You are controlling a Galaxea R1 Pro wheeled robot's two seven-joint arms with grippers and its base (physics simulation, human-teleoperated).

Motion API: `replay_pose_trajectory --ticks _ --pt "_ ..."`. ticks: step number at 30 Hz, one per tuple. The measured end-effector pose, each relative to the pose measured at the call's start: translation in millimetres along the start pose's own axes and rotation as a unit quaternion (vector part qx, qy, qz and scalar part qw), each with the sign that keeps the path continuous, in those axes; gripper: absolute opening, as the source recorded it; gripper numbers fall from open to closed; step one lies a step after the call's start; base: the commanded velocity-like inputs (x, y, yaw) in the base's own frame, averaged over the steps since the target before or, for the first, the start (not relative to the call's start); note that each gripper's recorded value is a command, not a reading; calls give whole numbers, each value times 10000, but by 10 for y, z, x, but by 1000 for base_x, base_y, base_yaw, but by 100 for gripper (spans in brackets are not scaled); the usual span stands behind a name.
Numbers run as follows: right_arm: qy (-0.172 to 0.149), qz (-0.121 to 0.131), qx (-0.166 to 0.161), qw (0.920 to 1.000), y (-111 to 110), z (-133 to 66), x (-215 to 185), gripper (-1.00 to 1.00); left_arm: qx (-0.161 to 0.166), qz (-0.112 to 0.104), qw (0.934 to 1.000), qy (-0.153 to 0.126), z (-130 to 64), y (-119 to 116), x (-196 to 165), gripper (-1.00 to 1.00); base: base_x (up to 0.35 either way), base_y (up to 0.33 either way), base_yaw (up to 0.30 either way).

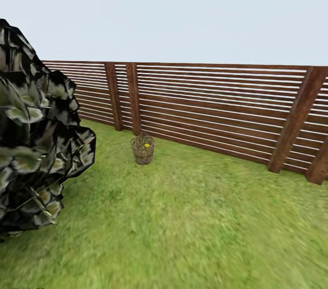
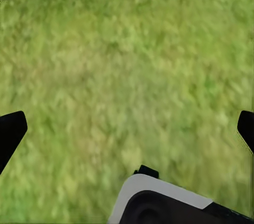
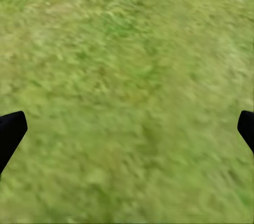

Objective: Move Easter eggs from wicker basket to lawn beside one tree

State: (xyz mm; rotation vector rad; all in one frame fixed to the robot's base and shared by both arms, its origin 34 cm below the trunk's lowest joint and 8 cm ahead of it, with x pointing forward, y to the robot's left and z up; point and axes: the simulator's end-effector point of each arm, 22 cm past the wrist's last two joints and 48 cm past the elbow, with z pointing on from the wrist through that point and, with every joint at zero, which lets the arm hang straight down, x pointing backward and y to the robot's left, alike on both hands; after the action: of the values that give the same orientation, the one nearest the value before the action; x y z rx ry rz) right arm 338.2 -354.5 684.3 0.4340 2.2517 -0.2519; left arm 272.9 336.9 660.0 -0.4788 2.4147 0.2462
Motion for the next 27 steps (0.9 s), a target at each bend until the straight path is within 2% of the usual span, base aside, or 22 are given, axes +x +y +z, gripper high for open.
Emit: replay_pose_trajectory --ticks 27 --pt "-91 27 -20 10000 19 13 -68 100 24 -25 10000 -77 11 -22 -57 100 264 -240 240"
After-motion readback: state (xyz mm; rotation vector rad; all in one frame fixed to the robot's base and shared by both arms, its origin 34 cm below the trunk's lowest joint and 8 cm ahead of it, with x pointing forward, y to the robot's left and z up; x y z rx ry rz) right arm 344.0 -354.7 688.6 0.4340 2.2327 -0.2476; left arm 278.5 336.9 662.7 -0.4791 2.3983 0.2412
